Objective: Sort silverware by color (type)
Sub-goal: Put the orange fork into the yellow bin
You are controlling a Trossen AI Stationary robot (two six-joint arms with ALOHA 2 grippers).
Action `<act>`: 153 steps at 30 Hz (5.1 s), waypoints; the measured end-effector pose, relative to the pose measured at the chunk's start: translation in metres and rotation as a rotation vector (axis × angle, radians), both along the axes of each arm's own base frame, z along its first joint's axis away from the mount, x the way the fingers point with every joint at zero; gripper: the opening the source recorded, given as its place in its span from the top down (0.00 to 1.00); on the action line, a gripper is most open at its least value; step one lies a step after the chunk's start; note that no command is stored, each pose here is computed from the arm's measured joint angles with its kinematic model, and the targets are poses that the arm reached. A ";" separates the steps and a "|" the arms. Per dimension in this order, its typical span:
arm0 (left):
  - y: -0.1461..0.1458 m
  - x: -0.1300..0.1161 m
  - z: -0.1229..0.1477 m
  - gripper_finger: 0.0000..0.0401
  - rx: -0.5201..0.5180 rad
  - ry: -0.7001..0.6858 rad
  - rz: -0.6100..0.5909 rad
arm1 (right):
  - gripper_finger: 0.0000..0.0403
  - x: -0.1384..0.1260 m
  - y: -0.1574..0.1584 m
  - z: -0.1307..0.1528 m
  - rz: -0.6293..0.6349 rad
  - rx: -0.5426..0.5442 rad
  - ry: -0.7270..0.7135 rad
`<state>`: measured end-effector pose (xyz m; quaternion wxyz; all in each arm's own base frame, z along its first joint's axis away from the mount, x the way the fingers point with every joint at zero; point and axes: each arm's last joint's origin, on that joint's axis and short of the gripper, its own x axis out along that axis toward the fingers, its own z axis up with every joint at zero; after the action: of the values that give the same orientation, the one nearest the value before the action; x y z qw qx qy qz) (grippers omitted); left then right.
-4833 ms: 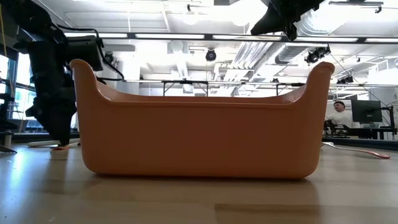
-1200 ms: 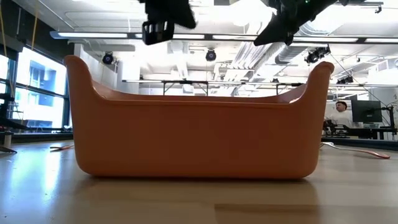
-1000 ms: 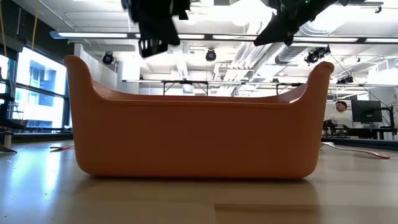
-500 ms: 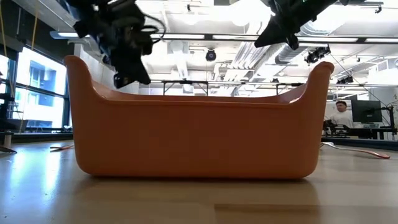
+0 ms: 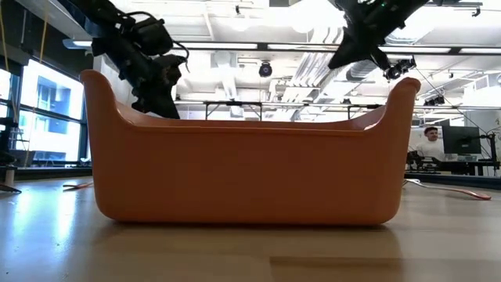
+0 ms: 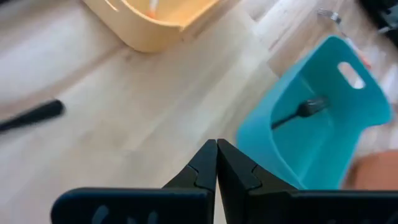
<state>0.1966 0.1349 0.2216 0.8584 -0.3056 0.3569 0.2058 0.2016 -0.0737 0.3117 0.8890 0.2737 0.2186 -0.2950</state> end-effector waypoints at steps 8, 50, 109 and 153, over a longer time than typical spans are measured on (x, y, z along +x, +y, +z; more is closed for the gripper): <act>0.005 0.007 0.008 1.00 0.125 -0.083 -0.034 | 1.00 -0.015 0.028 -0.024 -0.068 0.268 0.236; 0.015 0.025 -0.018 1.00 0.075 -0.108 -0.214 | 0.60 0.004 0.262 -0.146 0.970 0.268 0.874; 0.014 0.024 -0.019 1.00 0.070 -0.094 -0.219 | 1.00 0.019 0.231 -0.107 0.975 0.222 0.786; 0.019 0.026 -0.015 1.00 0.130 -0.100 -0.130 | 1.00 0.183 -0.184 -0.055 0.356 0.056 0.518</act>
<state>0.2225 0.1539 0.2062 0.9047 -0.2352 0.3188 0.1569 0.3843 -0.2578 0.2562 0.8335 0.1715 0.4903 -0.1885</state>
